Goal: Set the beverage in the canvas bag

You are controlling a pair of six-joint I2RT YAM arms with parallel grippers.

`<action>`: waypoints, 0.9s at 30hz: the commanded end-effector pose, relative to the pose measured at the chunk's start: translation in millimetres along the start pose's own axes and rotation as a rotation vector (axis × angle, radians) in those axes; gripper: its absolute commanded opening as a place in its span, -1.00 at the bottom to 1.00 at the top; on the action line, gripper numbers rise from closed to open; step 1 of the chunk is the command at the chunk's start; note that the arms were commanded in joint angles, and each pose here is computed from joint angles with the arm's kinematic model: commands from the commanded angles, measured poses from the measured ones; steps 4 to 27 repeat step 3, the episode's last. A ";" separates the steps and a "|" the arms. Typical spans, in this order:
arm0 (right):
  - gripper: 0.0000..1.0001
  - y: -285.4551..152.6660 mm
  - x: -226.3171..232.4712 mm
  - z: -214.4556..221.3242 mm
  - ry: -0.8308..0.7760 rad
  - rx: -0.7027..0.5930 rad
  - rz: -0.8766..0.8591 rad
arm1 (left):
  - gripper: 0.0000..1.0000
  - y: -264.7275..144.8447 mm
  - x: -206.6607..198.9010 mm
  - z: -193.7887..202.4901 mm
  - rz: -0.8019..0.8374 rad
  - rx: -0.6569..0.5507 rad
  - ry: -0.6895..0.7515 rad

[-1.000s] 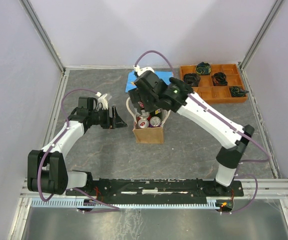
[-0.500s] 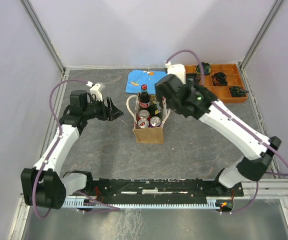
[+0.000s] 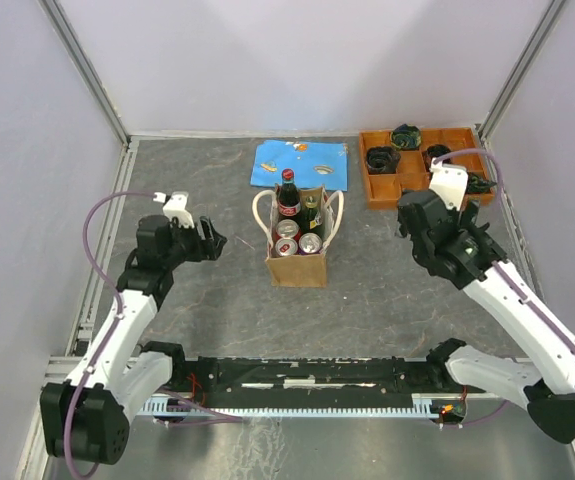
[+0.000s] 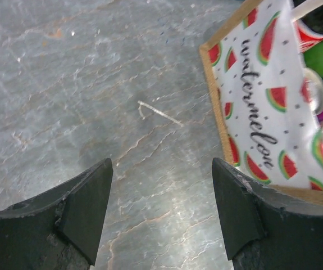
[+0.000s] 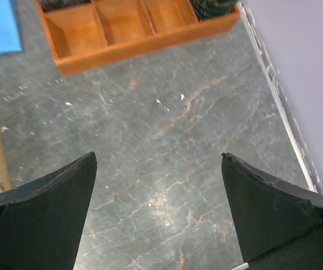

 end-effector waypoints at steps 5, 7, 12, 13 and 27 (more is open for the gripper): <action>0.99 24.1 -3.4 54.0 0.081 0.064 0.056 | 0.56 1.9 22.6 1.2 -0.129 -0.075 0.076; 0.99 24.1 -3.4 54.0 0.081 0.064 0.056 | 0.56 1.9 22.6 1.2 -0.129 -0.075 0.076; 0.99 24.1 -3.4 54.0 0.081 0.064 0.056 | 0.56 1.9 22.6 1.2 -0.129 -0.075 0.076; 0.99 24.1 -3.4 54.0 0.081 0.064 0.056 | 0.56 1.9 22.6 1.2 -0.129 -0.075 0.076; 0.99 24.1 -3.4 54.0 0.081 0.064 0.056 | 0.56 1.9 22.6 1.2 -0.129 -0.075 0.076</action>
Point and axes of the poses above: each gripper's point midway between its finger pads, its own y axis out along the fingers, its own x axis along the line the jaws close on, z = x × y, the point moved 2 cm from there along -y, back along the fingers, and after that the axes turned 12 degrees about y, right-handed, at the moved point
